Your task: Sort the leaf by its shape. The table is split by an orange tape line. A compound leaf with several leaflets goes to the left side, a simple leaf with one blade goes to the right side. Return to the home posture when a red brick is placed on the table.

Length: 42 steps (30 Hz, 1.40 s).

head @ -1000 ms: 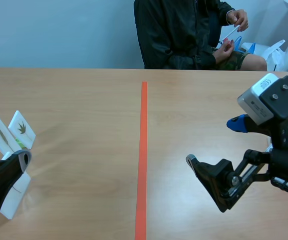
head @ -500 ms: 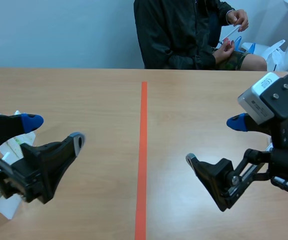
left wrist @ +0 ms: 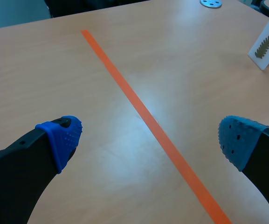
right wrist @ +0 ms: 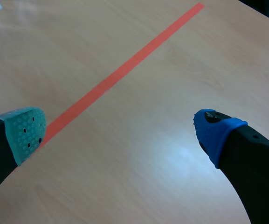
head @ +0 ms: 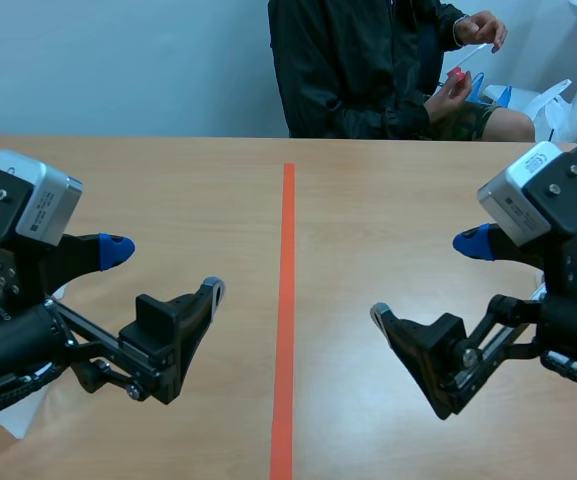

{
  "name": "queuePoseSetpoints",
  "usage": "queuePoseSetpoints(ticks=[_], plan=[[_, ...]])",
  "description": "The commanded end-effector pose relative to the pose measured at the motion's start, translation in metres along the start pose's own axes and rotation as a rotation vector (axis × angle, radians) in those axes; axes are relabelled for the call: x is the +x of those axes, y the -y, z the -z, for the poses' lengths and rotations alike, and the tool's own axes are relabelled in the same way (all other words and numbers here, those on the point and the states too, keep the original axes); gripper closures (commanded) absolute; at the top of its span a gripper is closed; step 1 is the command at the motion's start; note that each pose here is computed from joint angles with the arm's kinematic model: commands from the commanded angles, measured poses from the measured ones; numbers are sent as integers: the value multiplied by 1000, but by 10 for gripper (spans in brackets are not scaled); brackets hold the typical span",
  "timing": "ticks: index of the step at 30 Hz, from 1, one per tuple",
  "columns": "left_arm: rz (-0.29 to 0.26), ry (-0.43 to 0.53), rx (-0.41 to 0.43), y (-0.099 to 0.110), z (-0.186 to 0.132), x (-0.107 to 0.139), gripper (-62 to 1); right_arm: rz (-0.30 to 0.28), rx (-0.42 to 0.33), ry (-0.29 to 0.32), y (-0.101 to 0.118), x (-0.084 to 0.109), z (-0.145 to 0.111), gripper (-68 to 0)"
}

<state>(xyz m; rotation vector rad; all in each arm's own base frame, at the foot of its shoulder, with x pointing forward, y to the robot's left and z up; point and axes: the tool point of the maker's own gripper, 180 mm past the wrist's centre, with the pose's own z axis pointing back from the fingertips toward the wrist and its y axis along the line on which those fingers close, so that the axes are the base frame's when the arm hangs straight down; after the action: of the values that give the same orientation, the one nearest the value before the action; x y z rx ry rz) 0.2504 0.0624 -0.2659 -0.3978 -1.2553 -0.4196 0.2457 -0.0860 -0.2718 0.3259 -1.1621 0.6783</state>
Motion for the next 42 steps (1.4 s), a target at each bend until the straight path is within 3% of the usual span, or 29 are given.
queuePoseSetpoints(ticks=[1,16,26,42], plan=[[-5,18,-6,1,1,5,-623,1,-5,35,3,9,1,-679],[85,-58,-8,-6,-4,-8,-623,25,-7,33,4,9,0,-679],[83,-64,-10,-5,-4,-10,-623,36,1,-6,0,-2,-3,-679],[75,-76,-13,-3,-7,-14,-623,35,0,6,0,0,-3,-679]])
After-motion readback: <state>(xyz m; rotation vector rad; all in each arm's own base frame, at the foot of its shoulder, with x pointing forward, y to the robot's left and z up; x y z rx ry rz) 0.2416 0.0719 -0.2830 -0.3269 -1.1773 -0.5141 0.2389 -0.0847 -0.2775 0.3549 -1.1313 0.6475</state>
